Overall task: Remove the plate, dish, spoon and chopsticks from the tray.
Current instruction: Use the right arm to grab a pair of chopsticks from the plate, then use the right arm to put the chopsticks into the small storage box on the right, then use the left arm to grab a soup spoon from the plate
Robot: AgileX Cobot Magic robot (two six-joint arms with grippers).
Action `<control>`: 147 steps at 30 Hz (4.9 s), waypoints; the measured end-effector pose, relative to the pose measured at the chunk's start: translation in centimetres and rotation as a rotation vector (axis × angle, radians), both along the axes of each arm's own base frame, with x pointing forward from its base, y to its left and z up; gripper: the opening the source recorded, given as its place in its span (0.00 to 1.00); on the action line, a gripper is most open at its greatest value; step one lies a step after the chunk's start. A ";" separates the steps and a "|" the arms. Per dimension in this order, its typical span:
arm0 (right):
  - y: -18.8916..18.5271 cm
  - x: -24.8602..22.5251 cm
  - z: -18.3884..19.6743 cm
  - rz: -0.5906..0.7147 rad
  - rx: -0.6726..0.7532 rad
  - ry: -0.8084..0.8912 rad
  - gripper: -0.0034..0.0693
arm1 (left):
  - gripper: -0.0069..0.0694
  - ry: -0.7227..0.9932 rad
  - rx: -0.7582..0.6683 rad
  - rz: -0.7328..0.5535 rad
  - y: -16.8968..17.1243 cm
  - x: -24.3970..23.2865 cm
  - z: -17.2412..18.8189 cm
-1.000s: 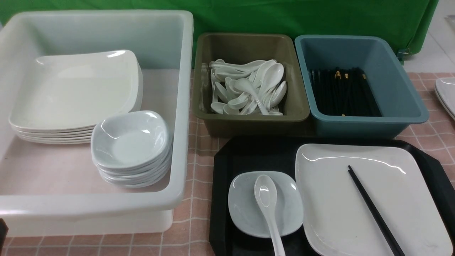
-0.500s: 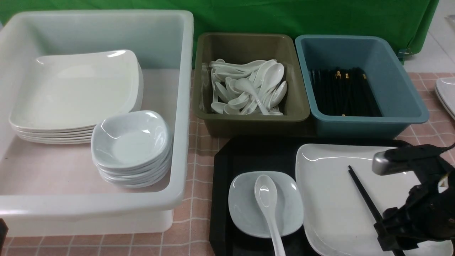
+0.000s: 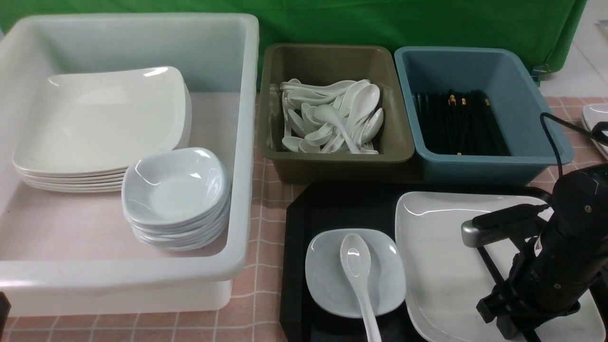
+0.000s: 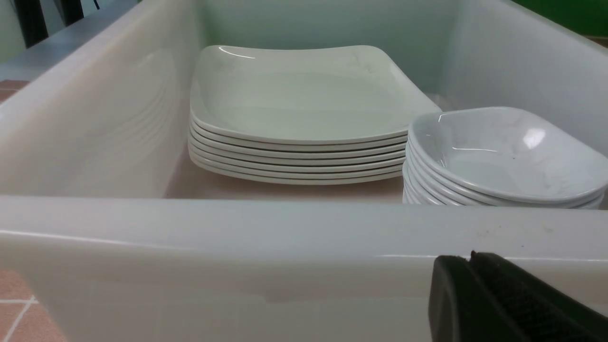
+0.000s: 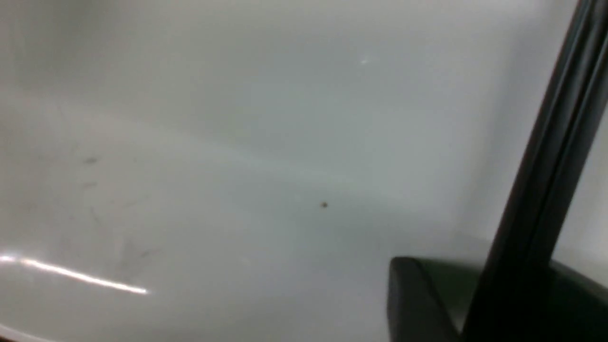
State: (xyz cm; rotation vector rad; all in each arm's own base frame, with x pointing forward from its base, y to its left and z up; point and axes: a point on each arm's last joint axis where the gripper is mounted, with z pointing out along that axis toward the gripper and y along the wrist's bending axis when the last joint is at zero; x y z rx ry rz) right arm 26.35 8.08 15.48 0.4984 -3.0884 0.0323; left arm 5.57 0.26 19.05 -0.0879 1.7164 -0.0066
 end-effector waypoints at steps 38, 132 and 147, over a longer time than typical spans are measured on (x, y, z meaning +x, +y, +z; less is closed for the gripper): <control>0.4 18.5 10.5 -0.258 0.361 -1.004 0.30 | 0.10 0.000 0.001 0.000 0.0 0.0 0.0; -5.3 -20.2 14.7 -0.063 0.358 -0.641 0.21 | 0.13 1.326 -0.073 -0.789 -23.6 14.9 8.9; -5.3 -20.2 14.7 -0.063 0.358 -0.640 0.24 | 0.48 1.332 0.179 -0.538 -30.7 22.2 2.8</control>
